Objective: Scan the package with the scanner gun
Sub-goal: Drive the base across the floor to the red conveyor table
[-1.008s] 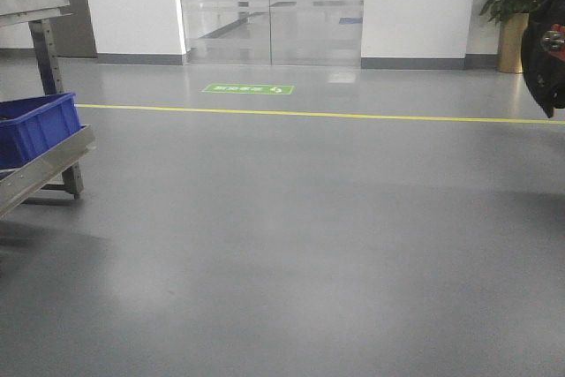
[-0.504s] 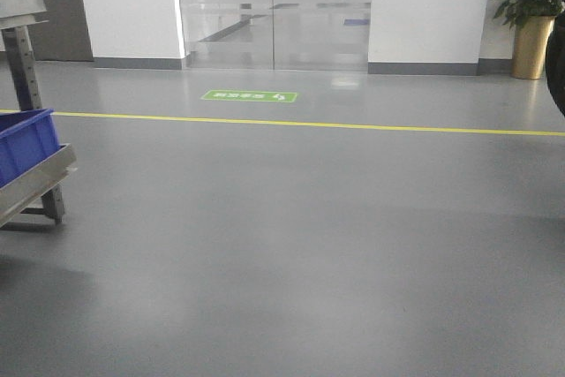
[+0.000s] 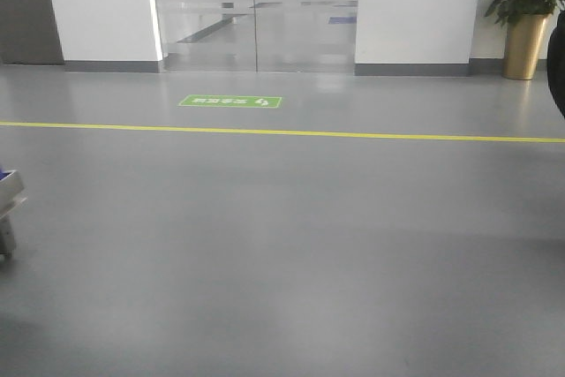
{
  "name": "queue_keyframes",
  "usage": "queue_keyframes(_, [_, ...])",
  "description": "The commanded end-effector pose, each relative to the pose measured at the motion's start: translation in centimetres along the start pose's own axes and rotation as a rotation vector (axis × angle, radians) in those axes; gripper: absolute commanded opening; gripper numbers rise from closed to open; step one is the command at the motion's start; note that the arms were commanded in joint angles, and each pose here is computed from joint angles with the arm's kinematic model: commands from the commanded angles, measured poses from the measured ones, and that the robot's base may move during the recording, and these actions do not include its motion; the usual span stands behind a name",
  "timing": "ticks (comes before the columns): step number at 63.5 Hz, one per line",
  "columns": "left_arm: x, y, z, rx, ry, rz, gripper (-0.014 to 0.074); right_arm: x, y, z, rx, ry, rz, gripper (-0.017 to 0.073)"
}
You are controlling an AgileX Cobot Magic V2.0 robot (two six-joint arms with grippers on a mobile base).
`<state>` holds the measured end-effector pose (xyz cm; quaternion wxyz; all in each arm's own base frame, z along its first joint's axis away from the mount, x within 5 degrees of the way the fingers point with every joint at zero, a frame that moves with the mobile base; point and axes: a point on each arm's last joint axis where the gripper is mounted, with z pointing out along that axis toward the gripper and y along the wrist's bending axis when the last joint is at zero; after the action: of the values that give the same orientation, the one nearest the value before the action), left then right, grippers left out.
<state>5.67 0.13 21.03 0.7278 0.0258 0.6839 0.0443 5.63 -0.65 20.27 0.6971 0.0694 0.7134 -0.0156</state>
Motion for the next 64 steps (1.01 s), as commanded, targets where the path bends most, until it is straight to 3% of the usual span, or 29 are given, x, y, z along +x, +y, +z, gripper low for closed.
queue_keyframes(1, [-0.29, -0.01, -0.03, 0.005, -0.025, -0.011, -0.0111, -0.17, 0.00, -0.02, 0.001, -0.019, -0.011, -0.0154])
queue_keyframes(64, [-0.29, -0.01, -0.03, 0.005, -0.025, -0.011, -0.0111, -0.17, -0.02, -0.02, 0.003, -0.018, -0.011, -0.0154])
